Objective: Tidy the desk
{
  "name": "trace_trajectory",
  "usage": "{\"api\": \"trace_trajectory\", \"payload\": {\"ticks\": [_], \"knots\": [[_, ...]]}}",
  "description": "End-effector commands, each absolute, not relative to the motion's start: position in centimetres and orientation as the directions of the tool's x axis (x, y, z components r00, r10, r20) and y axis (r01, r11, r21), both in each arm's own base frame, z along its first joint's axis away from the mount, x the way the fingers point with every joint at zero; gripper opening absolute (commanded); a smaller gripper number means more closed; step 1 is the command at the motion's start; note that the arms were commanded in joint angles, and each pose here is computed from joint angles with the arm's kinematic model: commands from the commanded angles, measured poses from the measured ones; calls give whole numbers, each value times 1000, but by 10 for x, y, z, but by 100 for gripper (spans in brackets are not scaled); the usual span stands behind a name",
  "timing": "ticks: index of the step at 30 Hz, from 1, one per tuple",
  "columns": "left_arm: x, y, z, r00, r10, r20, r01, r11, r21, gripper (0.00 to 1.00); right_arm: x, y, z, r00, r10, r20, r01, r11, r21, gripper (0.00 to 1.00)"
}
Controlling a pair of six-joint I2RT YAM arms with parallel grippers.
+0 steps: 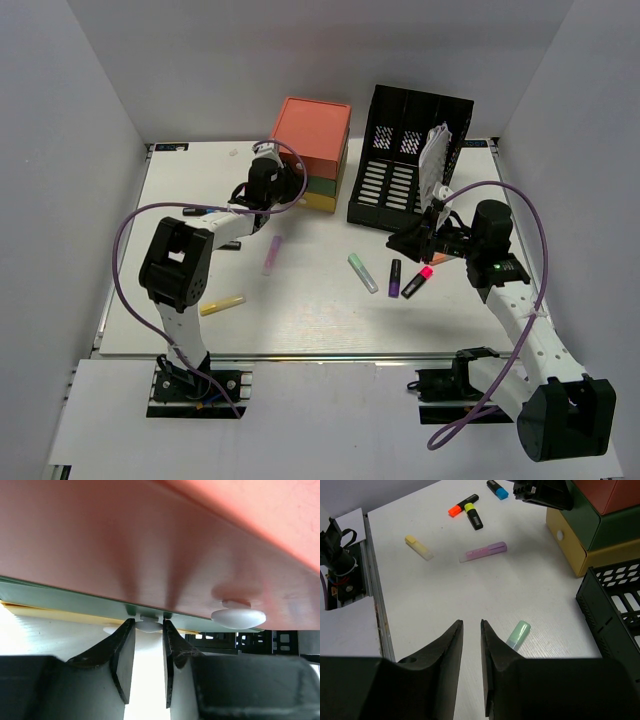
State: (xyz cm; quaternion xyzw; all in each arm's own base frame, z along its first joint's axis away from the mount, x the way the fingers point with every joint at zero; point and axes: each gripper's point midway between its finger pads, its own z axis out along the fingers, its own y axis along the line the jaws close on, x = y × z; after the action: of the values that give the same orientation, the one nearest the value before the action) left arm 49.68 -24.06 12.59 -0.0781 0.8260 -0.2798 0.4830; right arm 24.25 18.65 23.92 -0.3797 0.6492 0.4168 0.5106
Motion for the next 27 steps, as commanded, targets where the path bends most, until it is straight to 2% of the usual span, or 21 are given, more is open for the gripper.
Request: {"api": "trace_trajectory", "payload": {"ticks": [1,7,10,18,27], "knots": [[509,-242,149,-472,-416,-777,168,823,-543,27,250,185,257,-129,-64,-990,-923,372,96,27],[503,-242,150,-478,-415,-774,175,819,-547,15,250,184,256,-131,-63,-989,-921,376,98,26],[492,-238,148,-479,-414,-774,180,816,-549,13,250,184,256,-128,-63,-990,-922,375,95,26],[455,-231,151,-489,-400,-775,202,813,-547,11,251,182,257,-128,-62,-990,-920,379,95,26],[441,-224,155,-487,-408,-772,197,810,-552,11,252,181,254,-137,-59,-989,-918,382,104,27]]}}
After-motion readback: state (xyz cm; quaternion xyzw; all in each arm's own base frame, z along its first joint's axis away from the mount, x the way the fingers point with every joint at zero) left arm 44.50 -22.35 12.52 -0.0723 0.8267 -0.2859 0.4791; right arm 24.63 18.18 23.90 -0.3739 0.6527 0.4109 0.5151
